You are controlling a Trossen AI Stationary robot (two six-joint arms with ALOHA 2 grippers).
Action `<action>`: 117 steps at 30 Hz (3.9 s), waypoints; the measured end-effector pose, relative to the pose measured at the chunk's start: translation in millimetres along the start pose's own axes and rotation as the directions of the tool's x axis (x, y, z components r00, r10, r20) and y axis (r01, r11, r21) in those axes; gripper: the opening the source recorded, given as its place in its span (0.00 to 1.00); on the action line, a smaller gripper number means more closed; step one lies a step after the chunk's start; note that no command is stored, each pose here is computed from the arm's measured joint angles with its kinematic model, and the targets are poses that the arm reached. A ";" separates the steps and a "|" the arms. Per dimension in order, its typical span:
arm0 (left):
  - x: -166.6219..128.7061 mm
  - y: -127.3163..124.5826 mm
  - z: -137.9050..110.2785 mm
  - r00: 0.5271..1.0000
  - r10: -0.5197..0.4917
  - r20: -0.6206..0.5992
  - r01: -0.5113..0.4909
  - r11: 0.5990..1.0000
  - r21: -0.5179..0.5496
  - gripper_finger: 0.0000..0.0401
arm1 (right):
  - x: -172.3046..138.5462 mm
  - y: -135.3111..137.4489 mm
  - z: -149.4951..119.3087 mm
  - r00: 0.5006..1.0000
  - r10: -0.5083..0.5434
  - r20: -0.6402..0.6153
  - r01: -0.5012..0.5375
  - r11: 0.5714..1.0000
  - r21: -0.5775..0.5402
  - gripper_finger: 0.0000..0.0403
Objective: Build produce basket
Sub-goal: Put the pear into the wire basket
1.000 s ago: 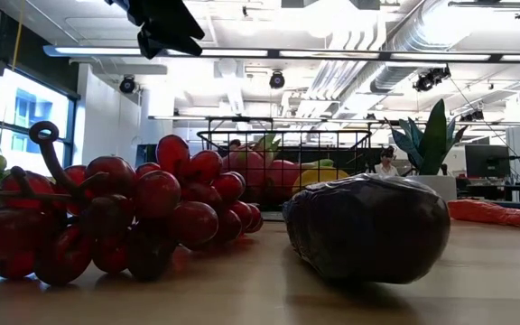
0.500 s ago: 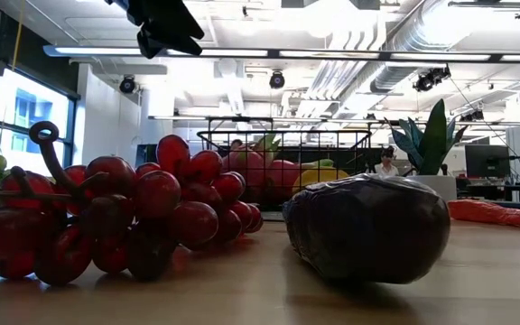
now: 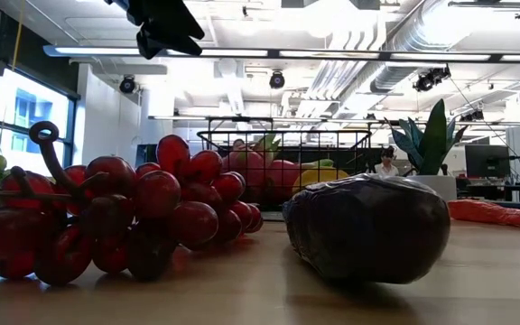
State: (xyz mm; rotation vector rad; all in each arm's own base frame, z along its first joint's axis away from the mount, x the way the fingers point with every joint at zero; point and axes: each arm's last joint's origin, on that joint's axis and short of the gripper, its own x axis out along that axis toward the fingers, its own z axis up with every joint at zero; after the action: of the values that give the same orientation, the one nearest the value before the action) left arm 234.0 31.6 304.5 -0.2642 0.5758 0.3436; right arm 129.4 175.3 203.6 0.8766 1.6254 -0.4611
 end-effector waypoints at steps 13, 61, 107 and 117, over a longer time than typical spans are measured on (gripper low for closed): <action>0.0 0.6 0.2 1.000 0.020 0.006 -0.020 1.000 0.000 0.41 | 25.0 -5.3 -4.0 0.994 0.083 -0.069 -0.083 0.997 0.008 0.70; -0.1 1.4 0.5 0.999 0.046 0.014 -0.047 0.997 0.054 0.41 | 30.9 7.6 -3.7 0.965 0.258 -0.037 -0.256 0.965 0.052 0.36; -0.1 2.2 1.2 0.997 0.069 0.025 -0.071 0.990 0.123 0.41 | -33.9 38.7 70.6 0.522 0.652 0.549 -0.708 0.690 -0.147 0.35; -0.1 3.1 1.4 0.995 0.097 0.033 -0.100 0.987 0.128 0.41 | -57.8 31.4 124.6 0.377 0.583 0.720 -0.698 0.689 -0.193 0.33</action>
State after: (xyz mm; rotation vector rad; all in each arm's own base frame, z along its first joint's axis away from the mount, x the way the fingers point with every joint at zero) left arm 233.4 34.8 305.2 -0.1059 0.5837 0.4029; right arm 237.7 90.1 232.9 1.1589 0.3896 -0.2968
